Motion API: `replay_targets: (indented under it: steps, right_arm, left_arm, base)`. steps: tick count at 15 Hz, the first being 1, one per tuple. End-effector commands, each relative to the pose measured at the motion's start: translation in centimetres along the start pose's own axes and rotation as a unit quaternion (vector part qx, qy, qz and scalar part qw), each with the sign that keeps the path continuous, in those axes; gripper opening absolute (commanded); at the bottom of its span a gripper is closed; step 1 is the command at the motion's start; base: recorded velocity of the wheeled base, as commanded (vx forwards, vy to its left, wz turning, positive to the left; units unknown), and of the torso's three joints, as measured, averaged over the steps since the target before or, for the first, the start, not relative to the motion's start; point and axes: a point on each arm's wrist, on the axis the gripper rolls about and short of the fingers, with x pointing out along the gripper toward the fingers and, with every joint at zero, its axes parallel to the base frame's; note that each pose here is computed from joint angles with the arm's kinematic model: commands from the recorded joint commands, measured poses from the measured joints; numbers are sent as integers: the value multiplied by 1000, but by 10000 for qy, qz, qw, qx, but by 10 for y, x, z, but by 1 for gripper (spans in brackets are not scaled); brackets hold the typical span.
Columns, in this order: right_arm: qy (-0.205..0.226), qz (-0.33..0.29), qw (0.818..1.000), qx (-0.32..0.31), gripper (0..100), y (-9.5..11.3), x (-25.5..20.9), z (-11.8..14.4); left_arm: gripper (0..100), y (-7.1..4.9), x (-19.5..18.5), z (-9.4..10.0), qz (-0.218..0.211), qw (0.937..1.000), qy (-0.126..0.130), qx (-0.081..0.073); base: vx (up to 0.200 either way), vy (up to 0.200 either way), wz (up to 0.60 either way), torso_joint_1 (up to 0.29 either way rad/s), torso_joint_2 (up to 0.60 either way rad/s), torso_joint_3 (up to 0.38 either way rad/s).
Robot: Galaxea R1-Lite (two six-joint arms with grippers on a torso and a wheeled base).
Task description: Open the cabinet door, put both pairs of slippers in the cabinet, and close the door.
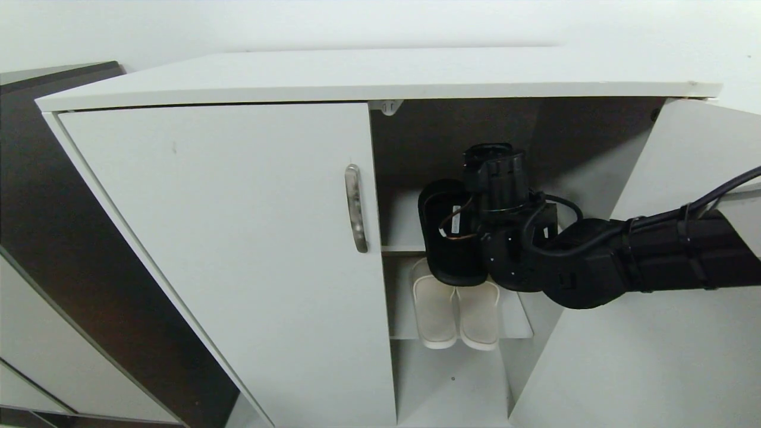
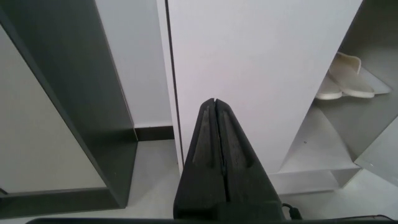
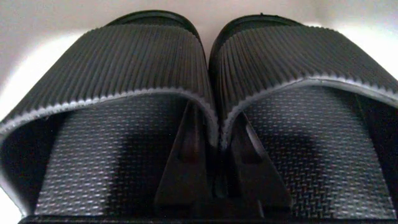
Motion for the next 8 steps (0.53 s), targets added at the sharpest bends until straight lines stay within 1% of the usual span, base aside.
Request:
replay_targets:
  steps: [1, 4, 8]
  right_arm:
    - [-30, -13, 10000, -11, 0, -1, 4, 3]
    - [-64, -106, 9999, -9, 0, -5, 13, 5]
    - [-161, -181, 9997, 79, 0, -2, 26, 9]
  left_arm:
    - [0, 0, 0, 0, -3, 10000, -2, -2]
    - [0, 0, 0, 0, -3, 10000, -2, 6]
    - [0, 0, 0, 0, -3, 10000, -2, 6]
  base:
    - [0, 0, 0, 0, 0, 0]
    - [0, 0, 0, 0, 0, 0]
    - [0, 0, 0, 0, 0, 0]
